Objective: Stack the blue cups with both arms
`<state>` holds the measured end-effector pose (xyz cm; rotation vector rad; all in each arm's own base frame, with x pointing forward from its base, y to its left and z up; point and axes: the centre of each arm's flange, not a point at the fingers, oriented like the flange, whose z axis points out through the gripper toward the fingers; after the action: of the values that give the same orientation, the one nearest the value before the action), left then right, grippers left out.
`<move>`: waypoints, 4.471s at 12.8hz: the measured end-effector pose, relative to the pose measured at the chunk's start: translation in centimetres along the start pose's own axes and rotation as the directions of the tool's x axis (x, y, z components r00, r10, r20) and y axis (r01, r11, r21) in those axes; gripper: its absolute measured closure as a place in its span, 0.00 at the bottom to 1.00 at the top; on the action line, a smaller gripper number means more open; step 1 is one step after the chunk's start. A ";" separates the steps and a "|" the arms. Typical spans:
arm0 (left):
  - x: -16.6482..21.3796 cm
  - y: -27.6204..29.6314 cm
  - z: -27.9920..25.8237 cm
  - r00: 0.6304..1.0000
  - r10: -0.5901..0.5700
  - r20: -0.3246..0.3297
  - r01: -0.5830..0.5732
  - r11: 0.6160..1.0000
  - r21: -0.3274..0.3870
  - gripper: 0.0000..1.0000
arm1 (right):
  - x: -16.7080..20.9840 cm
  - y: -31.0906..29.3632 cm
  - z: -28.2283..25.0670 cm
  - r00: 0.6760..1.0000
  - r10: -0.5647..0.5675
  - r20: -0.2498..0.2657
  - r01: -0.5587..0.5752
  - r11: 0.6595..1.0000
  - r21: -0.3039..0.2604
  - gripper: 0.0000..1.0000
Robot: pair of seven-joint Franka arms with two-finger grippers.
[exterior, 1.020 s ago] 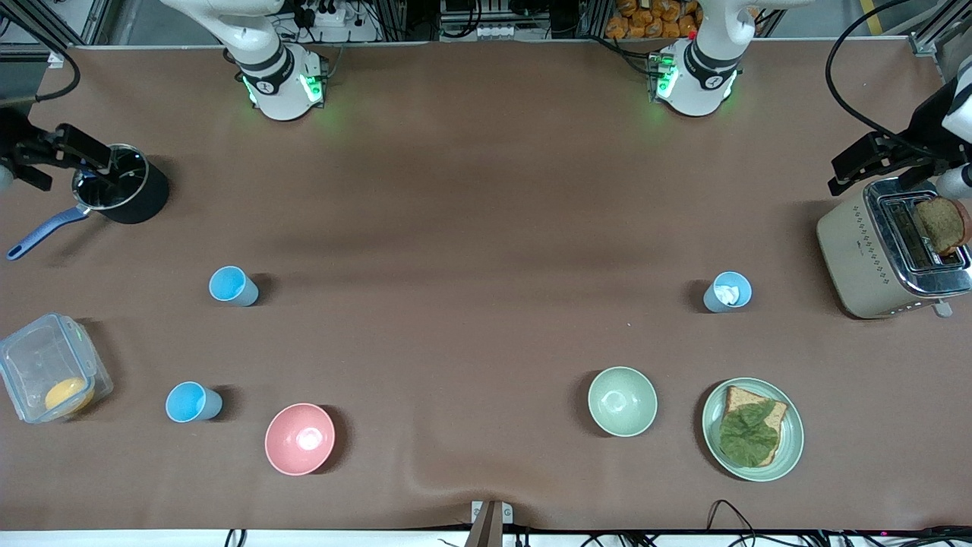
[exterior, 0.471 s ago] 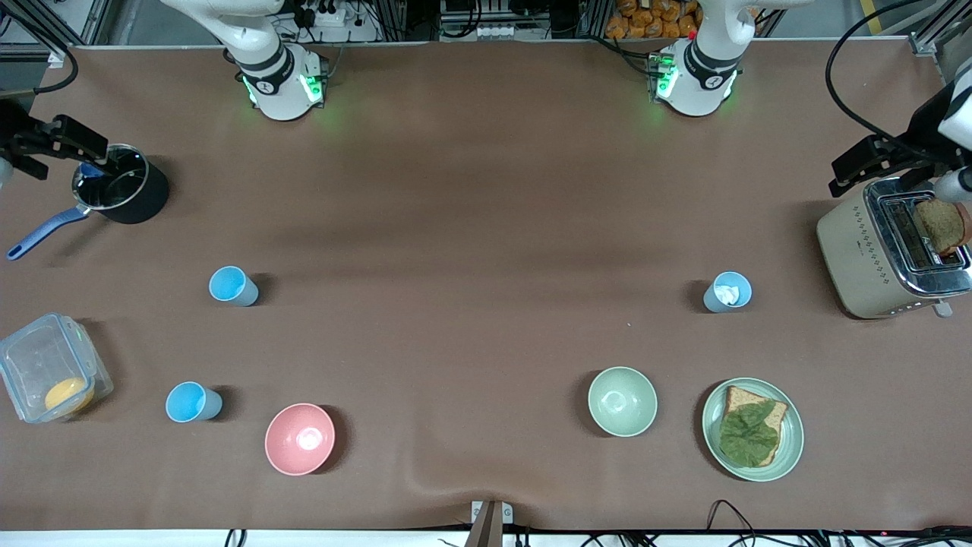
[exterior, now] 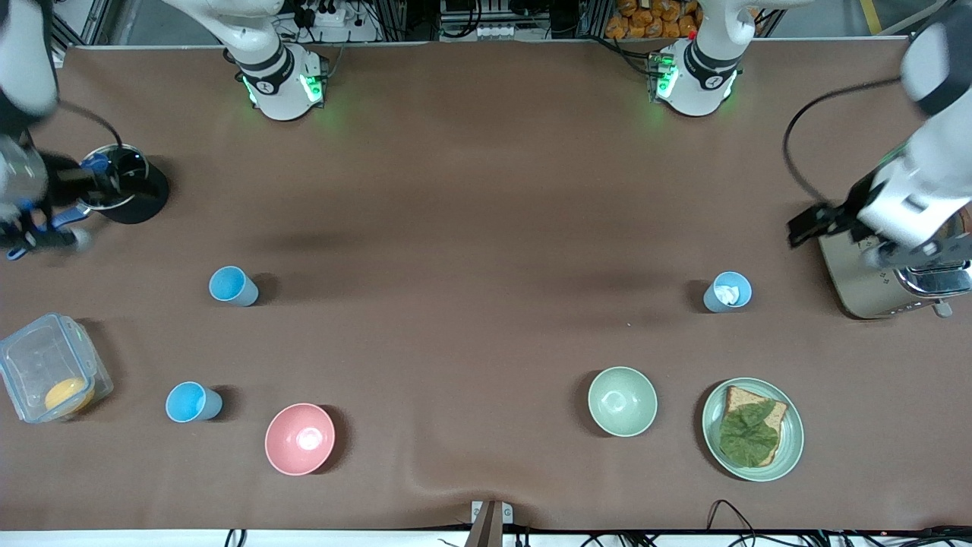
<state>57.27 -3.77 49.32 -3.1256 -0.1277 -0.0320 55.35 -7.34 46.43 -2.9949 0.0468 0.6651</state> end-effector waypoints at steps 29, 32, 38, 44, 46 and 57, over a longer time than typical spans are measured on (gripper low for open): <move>-4.6 12.0 23.6 0.994 -0.077 -0.073 0.069 0.991 -0.114 0.96 | 14.7 4.1 21.0 0.996 0.051 -0.067 -0.046 0.995 0.085 0.94; -7.7 24.0 21.6 0.982 -0.179 -0.053 0.165 0.966 -0.197 0.96 | 14.6 4.1 21.1 0.997 0.051 -0.065 -0.046 0.995 0.085 0.94; -13.0 40.5 25.1 0.966 -0.257 0.038 0.258 0.933 -0.251 0.96 | 13.8 2.0 19.6 0.998 0.067 -0.007 -0.066 0.991 0.116 0.94; -16.5 46.5 27.0 0.985 -0.173 0.017 0.172 0.953 -0.250 0.96 | 11.8 -9.5 15.7 0.977 0.212 0.020 -0.213 0.971 0.106 0.94; -16.9 47.0 26.9 0.986 -0.167 0.013 0.165 0.953 -0.253 0.79 | 10.8 -11.6 14.5 0.971 0.239 0.032 -0.241 0.962 0.131 0.94; -4.5 36.7 4.3 0.968 -0.246 -0.052 0.235 0.958 -0.162 0.00 | 6.4 -29.4 11.9 0.912 0.409 0.039 -0.405 0.882 0.241 0.94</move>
<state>55.85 -40.69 44.49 -3.2364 -0.5287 -0.1645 57.48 22.82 34.84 -2.7619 0.7239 0.6162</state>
